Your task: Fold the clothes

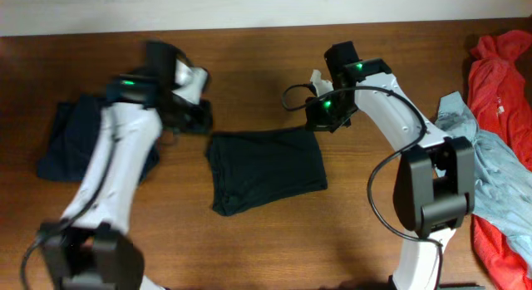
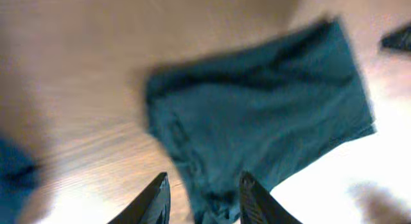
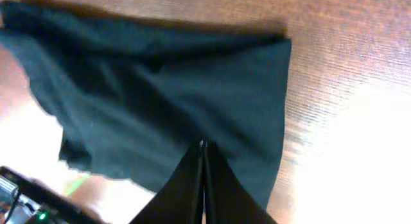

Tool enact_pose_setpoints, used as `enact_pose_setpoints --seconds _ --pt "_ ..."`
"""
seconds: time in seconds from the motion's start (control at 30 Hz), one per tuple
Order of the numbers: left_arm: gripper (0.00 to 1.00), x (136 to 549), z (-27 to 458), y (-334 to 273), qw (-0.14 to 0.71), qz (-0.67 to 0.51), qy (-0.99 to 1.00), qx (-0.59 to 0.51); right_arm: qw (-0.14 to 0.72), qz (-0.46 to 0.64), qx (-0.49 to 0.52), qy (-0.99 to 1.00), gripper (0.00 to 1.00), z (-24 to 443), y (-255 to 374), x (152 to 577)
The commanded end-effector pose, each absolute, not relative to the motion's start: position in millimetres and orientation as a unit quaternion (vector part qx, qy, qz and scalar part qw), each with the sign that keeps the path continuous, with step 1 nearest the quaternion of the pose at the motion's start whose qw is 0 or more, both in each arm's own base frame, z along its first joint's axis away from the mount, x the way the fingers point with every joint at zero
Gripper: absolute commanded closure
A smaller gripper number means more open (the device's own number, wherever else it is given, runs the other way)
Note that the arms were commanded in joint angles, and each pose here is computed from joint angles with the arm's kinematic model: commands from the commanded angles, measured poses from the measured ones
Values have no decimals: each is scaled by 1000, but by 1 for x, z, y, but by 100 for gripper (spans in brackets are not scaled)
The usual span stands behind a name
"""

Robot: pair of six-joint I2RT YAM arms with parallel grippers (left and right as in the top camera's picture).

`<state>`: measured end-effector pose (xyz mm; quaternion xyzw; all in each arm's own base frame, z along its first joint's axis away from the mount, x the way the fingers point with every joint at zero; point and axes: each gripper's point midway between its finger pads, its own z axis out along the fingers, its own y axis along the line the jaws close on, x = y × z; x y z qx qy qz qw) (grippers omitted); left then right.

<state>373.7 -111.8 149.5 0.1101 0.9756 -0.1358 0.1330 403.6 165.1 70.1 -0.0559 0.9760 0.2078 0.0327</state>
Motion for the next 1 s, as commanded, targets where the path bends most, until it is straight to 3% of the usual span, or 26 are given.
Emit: enact_pose_setpoints --seconds 0.0,0.3,0.6,0.97 --pt "65 356 106 -125 82 -143 978 127 5 175 -52 983 96 39 164 397" --pt "66 344 33 -128 37 -137 981 129 19 93 -15 995 96 -1 144 415" --pt "66 339 1 -127 8 -134 983 125 35 55 -13 998 96 -27 133 428" --pt "66 325 -9 -123 -29 -130 984 120 104 -48 54 992 96 -23 86 460"
